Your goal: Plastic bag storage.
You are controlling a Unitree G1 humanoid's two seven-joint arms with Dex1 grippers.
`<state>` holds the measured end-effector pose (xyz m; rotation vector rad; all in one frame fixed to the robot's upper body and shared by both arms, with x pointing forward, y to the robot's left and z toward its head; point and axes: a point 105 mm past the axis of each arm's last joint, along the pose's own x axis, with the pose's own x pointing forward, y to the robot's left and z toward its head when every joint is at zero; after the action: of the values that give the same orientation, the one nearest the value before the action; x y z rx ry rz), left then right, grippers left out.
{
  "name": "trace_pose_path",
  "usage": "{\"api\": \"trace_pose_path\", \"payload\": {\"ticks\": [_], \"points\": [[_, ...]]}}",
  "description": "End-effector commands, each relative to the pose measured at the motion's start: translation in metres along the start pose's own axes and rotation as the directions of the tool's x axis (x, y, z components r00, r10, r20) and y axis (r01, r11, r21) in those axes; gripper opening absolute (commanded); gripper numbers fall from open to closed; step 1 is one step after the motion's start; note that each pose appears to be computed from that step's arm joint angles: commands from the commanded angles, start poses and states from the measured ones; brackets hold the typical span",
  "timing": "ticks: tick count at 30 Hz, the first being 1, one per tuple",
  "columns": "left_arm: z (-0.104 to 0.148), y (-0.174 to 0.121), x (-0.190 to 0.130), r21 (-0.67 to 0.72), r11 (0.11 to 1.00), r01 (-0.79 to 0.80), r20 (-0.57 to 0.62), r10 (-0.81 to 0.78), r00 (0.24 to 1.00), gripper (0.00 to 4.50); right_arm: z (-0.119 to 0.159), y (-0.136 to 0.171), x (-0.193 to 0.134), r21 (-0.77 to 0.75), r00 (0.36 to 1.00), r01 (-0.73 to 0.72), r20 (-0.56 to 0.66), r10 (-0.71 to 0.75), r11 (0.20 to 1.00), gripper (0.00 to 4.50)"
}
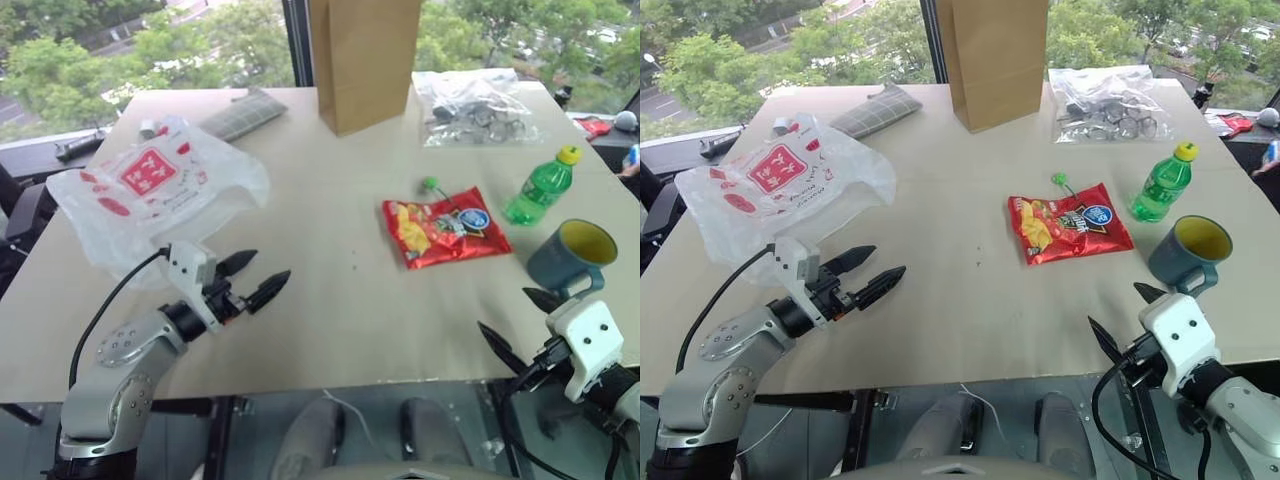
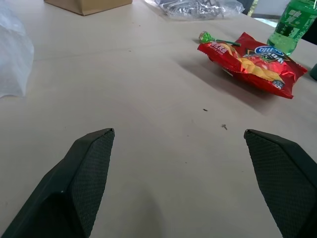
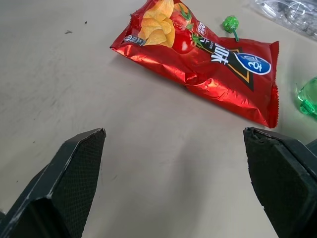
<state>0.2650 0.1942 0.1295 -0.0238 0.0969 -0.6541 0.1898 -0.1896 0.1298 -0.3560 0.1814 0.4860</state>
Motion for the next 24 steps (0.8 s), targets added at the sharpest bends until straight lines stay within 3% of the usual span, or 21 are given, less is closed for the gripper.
{"api": "trace_pose_path", "payload": {"ticks": [1,7,10,13,16,20,24], "points": [[0.018,-0.001,-0.005,0.029,1.000,-0.005,0.044,0.004,0.999,4.38,0.014,0.006,0.001,-0.017,0.998,-0.020,0.055,0.021,1.000,4.50],[0.031,0.009,-0.003,0.029,0.994,-0.108,0.086,0.105,0.991,4.38,0.026,0.026,0.021,-0.008,0.984,-0.117,0.133,0.117,0.993,4.50],[0.042,0.024,-0.006,0.113,0.956,-0.272,0.127,0.257,0.958,4.38,0.050,0.037,0.031,-0.015,0.946,-0.211,0.248,0.208,0.977,4.50],[0.055,0.073,-0.018,0.265,0.786,-0.558,0.137,0.543,0.829,4.38,0.073,0.044,0.040,-0.093,0.888,-0.304,0.333,0.317,0.948,4.50],[0.063,0.098,-0.028,0.374,0.654,-0.657,0.139,0.661,0.737,4.38,0.086,0.046,0.045,-0.116,0.853,-0.351,0.371,0.368,0.929,4.50],[0.060,0.122,-0.022,0.631,0.521,-0.575,0.020,0.729,0.684,4.38,0.104,0.045,0.057,-0.175,0.805,-0.391,0.411,0.428,0.904,4.50],[0.046,0.138,-0.014,0.704,0.485,-0.518,-0.054,0.764,0.643,4.38,0.112,0.049,0.065,-0.202,0.784,-0.409,0.422,0.456,0.890,4.50]]}}
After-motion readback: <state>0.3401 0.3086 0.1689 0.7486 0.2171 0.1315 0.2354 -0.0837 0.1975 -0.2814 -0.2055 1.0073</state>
